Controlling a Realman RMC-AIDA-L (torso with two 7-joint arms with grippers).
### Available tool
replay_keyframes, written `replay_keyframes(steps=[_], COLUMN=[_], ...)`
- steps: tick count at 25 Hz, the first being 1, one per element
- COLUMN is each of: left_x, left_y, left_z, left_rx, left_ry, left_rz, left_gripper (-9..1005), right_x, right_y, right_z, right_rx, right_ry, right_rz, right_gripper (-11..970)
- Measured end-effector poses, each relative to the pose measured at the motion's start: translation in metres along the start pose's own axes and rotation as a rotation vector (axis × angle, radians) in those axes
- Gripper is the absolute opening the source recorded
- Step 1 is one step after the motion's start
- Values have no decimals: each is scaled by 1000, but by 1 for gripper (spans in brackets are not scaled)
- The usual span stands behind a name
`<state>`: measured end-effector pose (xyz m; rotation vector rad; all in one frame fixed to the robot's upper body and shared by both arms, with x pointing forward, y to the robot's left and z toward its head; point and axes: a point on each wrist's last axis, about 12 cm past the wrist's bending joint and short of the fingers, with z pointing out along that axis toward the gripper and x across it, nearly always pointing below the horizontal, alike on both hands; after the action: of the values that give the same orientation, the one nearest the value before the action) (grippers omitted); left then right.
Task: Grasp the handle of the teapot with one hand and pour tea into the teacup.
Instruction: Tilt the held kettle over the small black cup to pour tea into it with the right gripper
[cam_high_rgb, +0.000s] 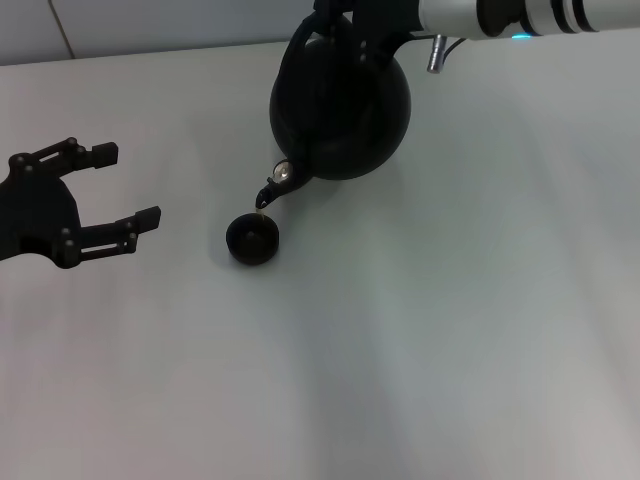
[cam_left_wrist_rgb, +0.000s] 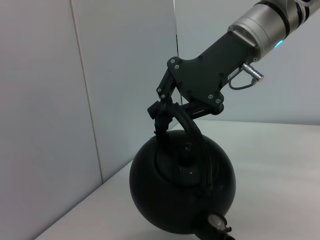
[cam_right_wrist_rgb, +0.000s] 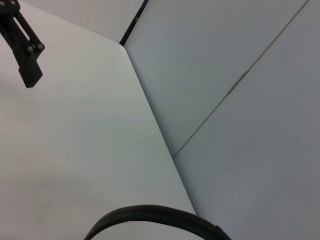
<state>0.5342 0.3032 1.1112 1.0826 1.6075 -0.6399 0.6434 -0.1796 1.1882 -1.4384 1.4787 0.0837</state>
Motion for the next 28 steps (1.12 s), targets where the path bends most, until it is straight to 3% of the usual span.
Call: replay_keyframes(steps=[18,28], left_x=[1,1], left_y=[0,1], left_z=[-2,-3], left_rx=[-11,-15], left_ry=[-3,-2], left_rz=[-2,5], left_gripper=[862,862], right_x=[-4,8], right_y=[0,8], right_z=[3,1], right_rx=[-5,-4], right_ry=[-4,1], right_rz=[-12,61], right_gripper=[115,115])
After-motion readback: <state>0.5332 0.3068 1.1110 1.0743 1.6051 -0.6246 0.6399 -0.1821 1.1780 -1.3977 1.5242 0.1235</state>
